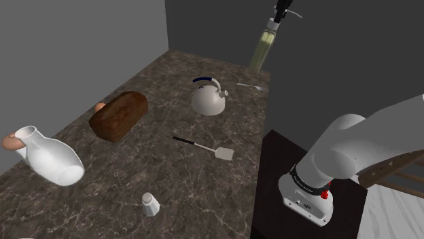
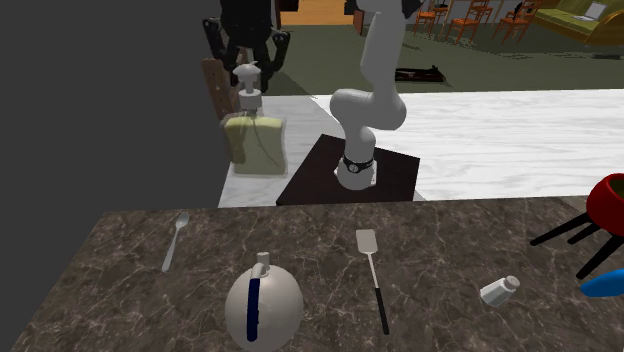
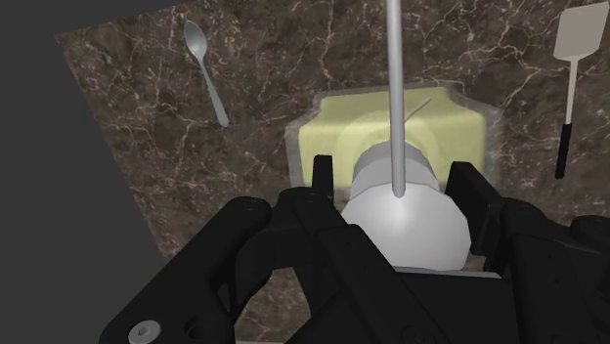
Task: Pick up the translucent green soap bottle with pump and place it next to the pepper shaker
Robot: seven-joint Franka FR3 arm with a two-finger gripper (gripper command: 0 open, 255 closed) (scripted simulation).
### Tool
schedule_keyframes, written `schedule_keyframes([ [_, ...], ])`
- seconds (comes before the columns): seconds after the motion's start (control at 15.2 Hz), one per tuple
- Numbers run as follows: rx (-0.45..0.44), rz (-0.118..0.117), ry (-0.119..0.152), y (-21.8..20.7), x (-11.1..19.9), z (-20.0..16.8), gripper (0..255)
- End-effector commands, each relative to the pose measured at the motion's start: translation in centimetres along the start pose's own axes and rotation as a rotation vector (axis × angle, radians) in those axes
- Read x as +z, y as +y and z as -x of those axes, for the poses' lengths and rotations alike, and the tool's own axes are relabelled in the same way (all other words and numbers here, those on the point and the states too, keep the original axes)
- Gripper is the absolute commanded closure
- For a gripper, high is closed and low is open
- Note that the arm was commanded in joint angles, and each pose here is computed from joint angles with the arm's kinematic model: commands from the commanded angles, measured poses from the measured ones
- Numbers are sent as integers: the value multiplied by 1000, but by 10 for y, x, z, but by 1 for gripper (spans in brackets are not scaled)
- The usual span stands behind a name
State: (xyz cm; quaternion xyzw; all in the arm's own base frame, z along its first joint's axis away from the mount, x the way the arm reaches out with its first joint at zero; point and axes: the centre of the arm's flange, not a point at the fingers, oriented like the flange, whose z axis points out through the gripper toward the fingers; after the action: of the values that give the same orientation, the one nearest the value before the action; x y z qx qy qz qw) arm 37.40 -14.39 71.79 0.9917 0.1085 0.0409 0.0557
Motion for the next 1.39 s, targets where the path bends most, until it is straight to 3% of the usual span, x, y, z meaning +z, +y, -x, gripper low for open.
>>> schedule_keyframes([
  [0.0, 1, 0, 0, -22, -4, 2, 255],
  [1.32, 1, 0, 0, -282, -39, 34, 255],
])
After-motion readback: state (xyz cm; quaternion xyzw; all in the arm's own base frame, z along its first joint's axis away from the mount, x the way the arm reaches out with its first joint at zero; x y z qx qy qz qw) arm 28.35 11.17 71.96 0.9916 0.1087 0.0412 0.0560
